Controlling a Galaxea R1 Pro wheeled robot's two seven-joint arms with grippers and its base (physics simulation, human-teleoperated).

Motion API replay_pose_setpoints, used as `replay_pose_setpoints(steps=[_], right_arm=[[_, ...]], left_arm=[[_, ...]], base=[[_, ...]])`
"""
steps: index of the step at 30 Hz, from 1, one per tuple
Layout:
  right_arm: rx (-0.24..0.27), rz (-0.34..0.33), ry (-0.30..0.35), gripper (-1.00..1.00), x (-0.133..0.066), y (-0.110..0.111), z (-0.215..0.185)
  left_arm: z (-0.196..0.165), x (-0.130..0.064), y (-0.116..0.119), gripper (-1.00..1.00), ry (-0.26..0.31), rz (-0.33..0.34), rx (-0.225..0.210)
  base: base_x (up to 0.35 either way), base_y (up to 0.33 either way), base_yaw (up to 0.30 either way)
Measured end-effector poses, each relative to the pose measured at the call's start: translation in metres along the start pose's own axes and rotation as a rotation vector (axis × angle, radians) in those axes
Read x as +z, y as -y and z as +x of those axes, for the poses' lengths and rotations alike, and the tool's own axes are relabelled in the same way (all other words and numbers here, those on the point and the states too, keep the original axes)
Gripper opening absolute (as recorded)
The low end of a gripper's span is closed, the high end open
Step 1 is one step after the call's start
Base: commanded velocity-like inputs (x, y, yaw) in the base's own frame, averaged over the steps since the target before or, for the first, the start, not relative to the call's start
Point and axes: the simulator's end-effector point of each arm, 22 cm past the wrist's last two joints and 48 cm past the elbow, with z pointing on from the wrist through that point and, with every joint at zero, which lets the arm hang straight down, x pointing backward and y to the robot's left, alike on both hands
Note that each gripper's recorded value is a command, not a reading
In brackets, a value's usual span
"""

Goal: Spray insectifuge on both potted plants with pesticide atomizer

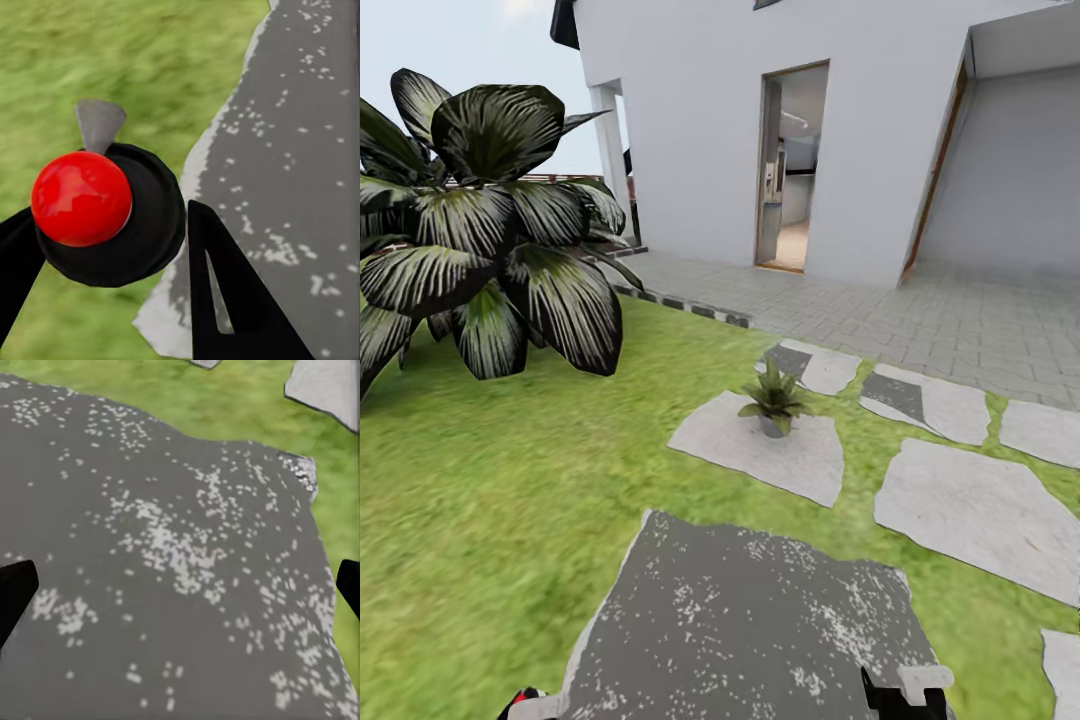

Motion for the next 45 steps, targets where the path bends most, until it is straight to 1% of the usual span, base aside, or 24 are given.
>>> replay_pose_setpoints(steps=[25,45], right_arm=[[0.003,-0.008,0.000,1.00,0.0000,-0.0053,0.0001],[0.003,-0.008,-0.001,1.00,-0.0001,-0.0053,0.0004]], left_arm=[[0.0000,0.0000,-0.0003,-1.00,0.000,-0.001,-0.002],[0.0001,0.0001,-0.0007,-1.00,0.000,-0.002,-0.002]], base=[[0.294,0.224,-0.262],[0.246,0.258,-0.262]])
